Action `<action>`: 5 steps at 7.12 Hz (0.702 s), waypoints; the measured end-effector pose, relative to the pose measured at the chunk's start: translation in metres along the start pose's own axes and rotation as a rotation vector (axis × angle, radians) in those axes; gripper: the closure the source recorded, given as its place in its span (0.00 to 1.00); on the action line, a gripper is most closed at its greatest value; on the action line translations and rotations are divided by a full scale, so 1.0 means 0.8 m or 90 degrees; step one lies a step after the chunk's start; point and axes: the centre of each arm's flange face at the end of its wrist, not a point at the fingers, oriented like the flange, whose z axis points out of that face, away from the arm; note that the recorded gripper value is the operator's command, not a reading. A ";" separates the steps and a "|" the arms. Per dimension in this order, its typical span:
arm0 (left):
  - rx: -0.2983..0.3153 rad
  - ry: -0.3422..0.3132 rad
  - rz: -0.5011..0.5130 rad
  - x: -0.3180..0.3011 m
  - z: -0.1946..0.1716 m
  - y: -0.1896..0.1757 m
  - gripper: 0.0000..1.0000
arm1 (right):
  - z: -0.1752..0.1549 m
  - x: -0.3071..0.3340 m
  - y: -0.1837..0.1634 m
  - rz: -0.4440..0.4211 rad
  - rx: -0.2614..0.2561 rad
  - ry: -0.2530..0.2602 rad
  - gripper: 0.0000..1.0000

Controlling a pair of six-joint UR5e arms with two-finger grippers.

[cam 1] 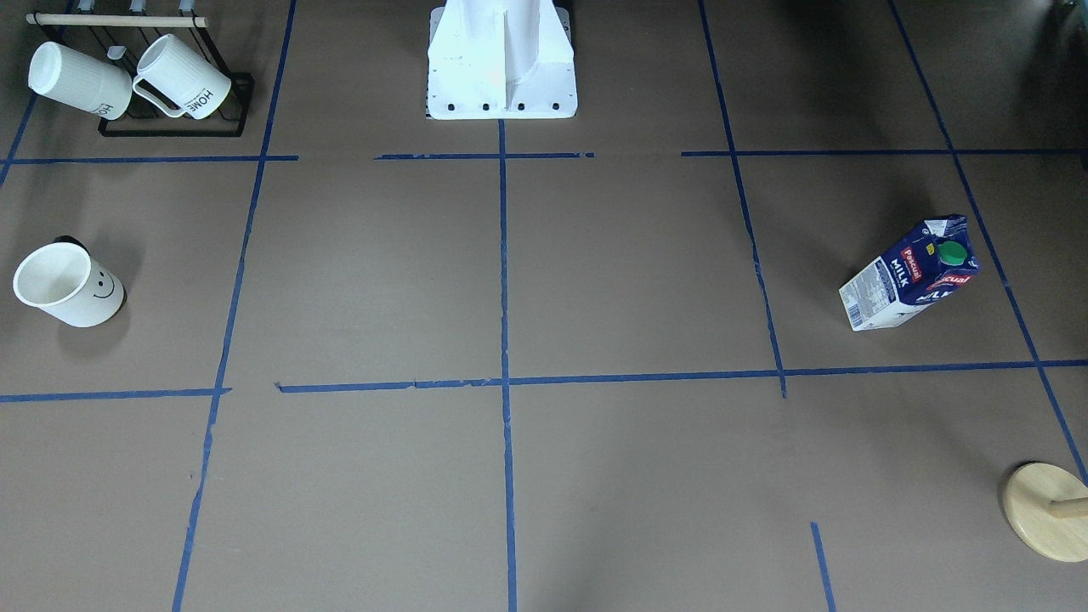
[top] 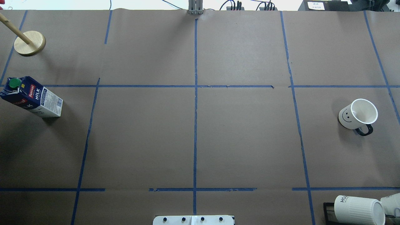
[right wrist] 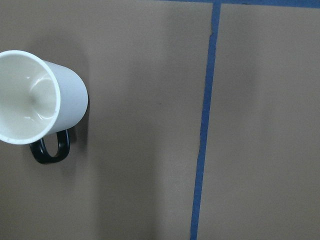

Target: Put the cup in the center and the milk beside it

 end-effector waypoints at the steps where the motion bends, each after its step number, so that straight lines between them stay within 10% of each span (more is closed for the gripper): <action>1: 0.000 0.000 0.000 0.000 0.000 0.000 0.00 | -0.001 -0.001 -0.001 -0.003 0.003 0.000 0.00; 5: 0.000 0.000 0.000 0.000 0.000 0.000 0.00 | -0.017 -0.022 -0.018 -0.081 0.070 -0.015 0.00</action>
